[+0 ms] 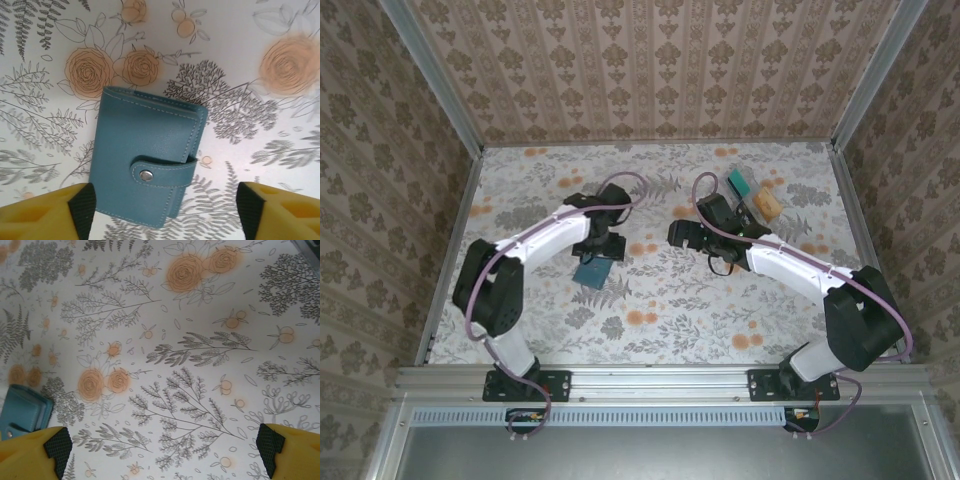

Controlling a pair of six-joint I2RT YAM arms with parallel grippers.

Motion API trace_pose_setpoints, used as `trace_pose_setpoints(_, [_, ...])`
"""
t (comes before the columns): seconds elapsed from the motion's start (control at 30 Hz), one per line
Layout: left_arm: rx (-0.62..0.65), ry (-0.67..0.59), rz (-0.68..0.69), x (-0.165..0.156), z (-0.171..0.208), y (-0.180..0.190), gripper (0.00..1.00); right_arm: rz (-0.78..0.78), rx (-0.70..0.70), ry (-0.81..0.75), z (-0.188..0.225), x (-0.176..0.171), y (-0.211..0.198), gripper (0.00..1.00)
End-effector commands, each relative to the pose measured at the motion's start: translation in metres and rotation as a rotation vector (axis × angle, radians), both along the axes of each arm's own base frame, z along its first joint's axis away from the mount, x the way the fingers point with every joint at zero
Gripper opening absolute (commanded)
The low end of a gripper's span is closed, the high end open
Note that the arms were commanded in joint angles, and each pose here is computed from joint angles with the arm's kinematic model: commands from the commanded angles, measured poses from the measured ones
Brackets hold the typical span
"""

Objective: Take the credit cards out of the card holder

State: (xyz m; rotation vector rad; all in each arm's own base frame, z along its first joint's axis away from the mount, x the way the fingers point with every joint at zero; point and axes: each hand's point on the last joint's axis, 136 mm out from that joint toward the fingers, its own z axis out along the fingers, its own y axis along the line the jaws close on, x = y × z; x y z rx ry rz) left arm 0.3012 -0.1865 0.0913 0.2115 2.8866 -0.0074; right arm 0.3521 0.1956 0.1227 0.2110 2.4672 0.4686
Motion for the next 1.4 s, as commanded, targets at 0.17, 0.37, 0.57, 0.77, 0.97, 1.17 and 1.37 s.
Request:
trace_pose_setpoints(0.17, [-0.327, 0.042, 0.163, 0.002, -0.01, 0.032, 0.83, 0.06, 0.117, 0.111, -0.022, 0.0, 0.043, 0.89])
trace_pose_setpoints(0.37, [-0.443, 0.087, 0.269, 0.006, -0.033, 0.049, 0.71, 0.102, 0.146, 0.142, -0.027, -0.001, 0.062, 0.88])
trace_pose_setpoints(0.57, [-0.421, 0.123, 0.282, 0.008, -0.05, 0.053, 0.51, 0.121, 0.152, 0.153, -0.028, -0.002, 0.068, 0.85])
trace_pose_setpoints(0.77, [-0.446, 0.173, 0.251, 0.003, -0.06, 0.045, 0.5, 0.122, 0.142, 0.164, -0.032, -0.001, 0.069, 0.85])
trace_pose_setpoints(0.97, [-0.514, 0.197, 0.219, -0.003, -0.054, 0.028, 0.42, 0.127, 0.136, 0.17, -0.033, -0.002, 0.07, 0.84])
trace_pose_setpoints(1.17, [-0.617, 0.235, 0.132, -0.018, -0.049, -0.016, 0.4, 0.137, 0.125, 0.182, -0.037, -0.005, 0.07, 0.81])
trace_pose_setpoints(1.37, [-0.674, 0.238, 0.083, -0.021, -0.043, -0.05, 0.38, 0.165, 0.132, 0.179, -0.038, -0.008, 0.074, 0.77])
